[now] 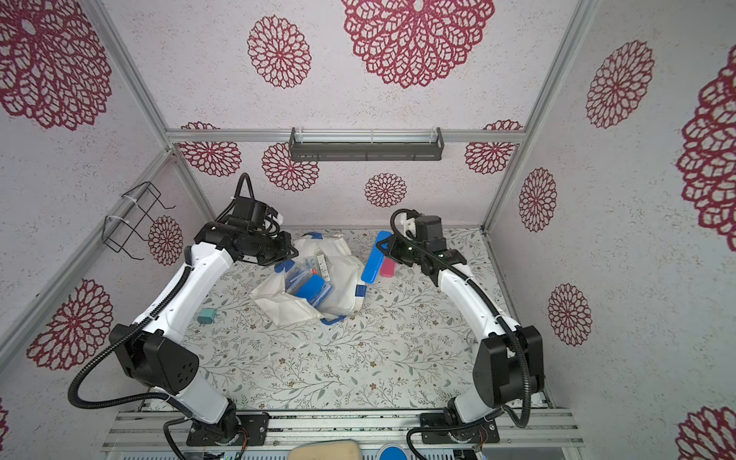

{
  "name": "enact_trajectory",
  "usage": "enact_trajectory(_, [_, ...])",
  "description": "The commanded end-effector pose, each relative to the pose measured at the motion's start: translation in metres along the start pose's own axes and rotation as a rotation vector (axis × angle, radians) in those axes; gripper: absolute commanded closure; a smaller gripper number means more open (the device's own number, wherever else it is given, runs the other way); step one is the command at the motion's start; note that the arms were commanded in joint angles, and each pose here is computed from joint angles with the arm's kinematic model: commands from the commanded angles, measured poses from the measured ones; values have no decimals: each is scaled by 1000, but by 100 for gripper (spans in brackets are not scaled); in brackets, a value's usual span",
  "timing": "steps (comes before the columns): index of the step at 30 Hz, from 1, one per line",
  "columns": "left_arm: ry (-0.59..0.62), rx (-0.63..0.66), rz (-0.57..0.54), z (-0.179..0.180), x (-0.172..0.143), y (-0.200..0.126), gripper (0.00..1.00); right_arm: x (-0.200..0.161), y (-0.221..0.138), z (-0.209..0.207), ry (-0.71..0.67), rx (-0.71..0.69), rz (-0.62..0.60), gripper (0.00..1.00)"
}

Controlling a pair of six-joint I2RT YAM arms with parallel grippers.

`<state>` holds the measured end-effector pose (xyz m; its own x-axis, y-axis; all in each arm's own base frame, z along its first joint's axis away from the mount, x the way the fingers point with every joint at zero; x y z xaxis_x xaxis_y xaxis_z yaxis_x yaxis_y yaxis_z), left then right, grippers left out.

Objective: Take out the compass set from the canvas bag
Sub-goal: Pick up the compass set from the canvas bag, then place the compass set at the center of the board.

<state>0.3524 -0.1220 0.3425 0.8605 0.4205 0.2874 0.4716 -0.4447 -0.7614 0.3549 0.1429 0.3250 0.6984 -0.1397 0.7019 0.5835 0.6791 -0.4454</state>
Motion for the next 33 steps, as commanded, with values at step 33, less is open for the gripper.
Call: enact_trajectory(33, [-23, 10, -18, 5, -8, -10, 100, -9, 96, -216, -68, -351, 401, 84])
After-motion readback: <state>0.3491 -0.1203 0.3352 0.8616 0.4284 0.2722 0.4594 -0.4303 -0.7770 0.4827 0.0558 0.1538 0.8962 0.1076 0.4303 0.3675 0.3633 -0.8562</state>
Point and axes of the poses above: each gripper's point midway between its finger pads, its own y axis out along the fingers, its own z axis along the line the jaws close on, x = y × z, the point moved 10 cm from there along -y, back along the fingers, and after that the axes turned 15 degrees about -y, right-handed, at the moved point
